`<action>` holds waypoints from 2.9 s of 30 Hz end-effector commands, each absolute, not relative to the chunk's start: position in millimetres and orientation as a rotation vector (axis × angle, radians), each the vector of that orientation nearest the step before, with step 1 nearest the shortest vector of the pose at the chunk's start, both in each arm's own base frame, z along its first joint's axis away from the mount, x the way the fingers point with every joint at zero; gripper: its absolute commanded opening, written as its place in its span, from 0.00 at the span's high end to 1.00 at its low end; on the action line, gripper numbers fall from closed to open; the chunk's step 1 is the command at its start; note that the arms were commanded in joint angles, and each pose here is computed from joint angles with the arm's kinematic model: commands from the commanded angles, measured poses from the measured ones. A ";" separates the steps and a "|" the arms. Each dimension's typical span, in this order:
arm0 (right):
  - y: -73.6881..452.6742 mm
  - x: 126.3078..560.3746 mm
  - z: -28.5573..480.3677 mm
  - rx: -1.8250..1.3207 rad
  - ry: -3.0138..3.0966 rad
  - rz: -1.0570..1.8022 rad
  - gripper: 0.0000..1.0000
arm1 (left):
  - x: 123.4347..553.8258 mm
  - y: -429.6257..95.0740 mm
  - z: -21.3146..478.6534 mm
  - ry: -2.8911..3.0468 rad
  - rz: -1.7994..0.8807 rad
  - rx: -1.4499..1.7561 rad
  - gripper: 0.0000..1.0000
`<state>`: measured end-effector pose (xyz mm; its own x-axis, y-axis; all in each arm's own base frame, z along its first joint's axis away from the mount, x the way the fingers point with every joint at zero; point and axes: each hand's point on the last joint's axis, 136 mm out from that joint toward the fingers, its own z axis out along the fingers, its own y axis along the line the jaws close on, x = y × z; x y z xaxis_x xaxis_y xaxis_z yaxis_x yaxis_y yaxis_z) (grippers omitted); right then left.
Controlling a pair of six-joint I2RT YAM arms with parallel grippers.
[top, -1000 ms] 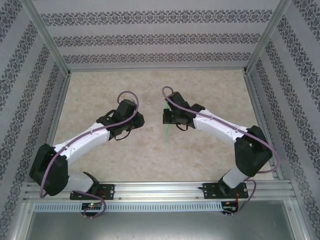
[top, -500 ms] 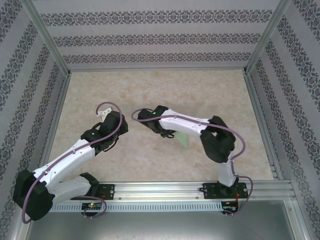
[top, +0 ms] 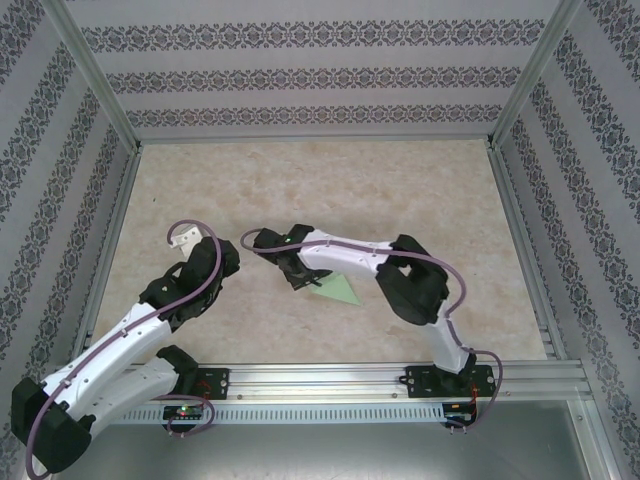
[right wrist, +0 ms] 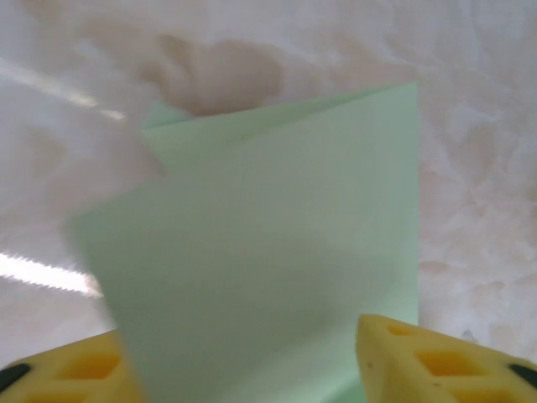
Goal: Fold a paper plane with a square sheet of paper (pick it up from the middle)
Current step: Turn over the paper at the center of the table, then fold the wing for the fifth time at the center of the table.
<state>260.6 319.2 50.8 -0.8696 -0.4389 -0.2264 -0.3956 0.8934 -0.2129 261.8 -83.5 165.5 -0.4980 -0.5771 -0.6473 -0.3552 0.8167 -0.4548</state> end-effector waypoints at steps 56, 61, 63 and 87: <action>230.1 240.0 2.8 0.517 2.683 0.958 0.81 | 259.1 -278.8 64.9 2.745 -0.923 -0.268 0.53; 229.9 240.0 -0.2 0.516 2.697 0.941 0.81 | 246.3 -270.8 54.3 2.756 -0.839 -0.379 0.48; 229.6 240.2 -0.9 0.514 2.700 0.937 0.81 | 243.2 -274.6 52.1 2.748 -0.860 -0.404 0.47; 215.0 252.7 26.1 0.379 2.650 0.891 0.72 | 268.6 -323.5 57.5 2.690 -0.954 -0.312 0.81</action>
<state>246.5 229.0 18.9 -0.9219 0.3601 -0.1428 0.1833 0.7302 0.6582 259.3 -314.7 48.3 -0.9437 -0.3006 -0.1382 -0.1471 0.7552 -0.6388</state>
